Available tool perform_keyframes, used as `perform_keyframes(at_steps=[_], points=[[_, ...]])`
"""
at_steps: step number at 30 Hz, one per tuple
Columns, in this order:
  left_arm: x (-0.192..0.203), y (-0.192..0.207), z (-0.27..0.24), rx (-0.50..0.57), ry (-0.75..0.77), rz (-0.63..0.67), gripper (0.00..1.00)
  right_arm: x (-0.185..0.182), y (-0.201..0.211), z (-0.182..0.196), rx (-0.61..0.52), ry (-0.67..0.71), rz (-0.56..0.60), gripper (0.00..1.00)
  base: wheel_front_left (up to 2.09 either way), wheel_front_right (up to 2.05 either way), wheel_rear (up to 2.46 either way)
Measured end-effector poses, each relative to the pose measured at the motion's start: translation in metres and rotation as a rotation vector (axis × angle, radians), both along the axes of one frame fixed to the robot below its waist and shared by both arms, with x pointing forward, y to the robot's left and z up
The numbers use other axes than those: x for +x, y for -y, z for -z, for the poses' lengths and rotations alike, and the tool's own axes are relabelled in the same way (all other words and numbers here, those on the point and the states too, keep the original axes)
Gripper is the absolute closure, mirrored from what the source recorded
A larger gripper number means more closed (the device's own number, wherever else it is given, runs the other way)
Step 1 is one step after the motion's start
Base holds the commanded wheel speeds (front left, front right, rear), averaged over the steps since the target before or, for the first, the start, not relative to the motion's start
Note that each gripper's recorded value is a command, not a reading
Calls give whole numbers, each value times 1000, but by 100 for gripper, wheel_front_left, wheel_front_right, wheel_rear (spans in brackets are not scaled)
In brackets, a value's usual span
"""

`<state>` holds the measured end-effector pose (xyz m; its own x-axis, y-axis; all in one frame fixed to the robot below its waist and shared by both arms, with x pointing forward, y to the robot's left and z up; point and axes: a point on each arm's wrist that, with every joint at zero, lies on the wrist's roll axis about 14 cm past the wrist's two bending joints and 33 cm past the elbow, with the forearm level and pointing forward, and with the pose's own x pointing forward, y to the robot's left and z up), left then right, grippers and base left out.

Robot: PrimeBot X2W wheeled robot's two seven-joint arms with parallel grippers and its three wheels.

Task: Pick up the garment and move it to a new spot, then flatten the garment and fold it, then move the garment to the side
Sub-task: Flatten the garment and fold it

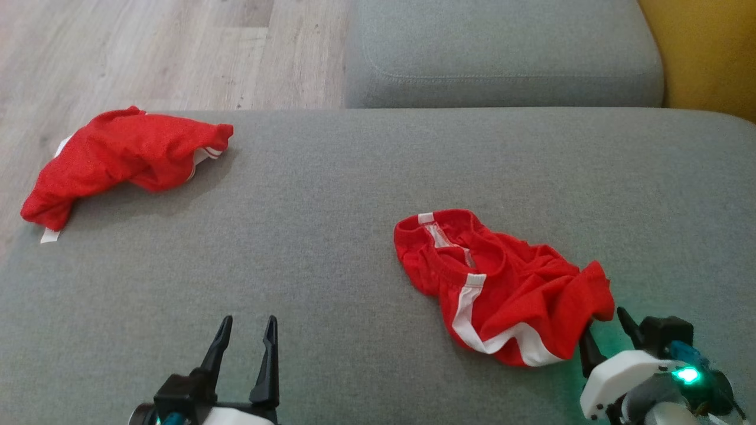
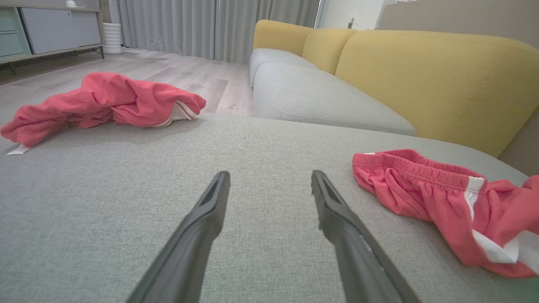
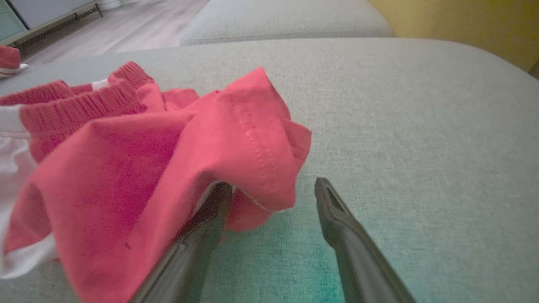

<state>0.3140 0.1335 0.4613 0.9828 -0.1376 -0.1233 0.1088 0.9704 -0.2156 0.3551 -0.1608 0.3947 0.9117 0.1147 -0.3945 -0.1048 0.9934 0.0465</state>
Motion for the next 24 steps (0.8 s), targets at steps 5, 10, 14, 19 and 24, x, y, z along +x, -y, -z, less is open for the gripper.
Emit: perform_keyframes(at_steps=[5, 10, 14, 19, 24], points=[[-2, 2, -4, -1, 13, 5, 0, -2, 3, -22, -4, 88, 4, 0, 0, 0, 0], [-9, 3, -1, -9, 5, 7, 0, -2, 2, -55, -5, 196, -2, 0, 0, 0, 0], [-12, 4, 0, -10, 5, 8, 0, 2, -15, -80, 8, 255, -51, 0, 0, 0, 0], [-13, 4, 1, -13, 0, 6, 0, 0, -48, -77, 27, 210, -147, 0, 0, 0, 0], [-16, -3, 5, -15, -13, -18, 0, -1, -80, -48, 34, 76, -245, 0, 0, 0, 0]])
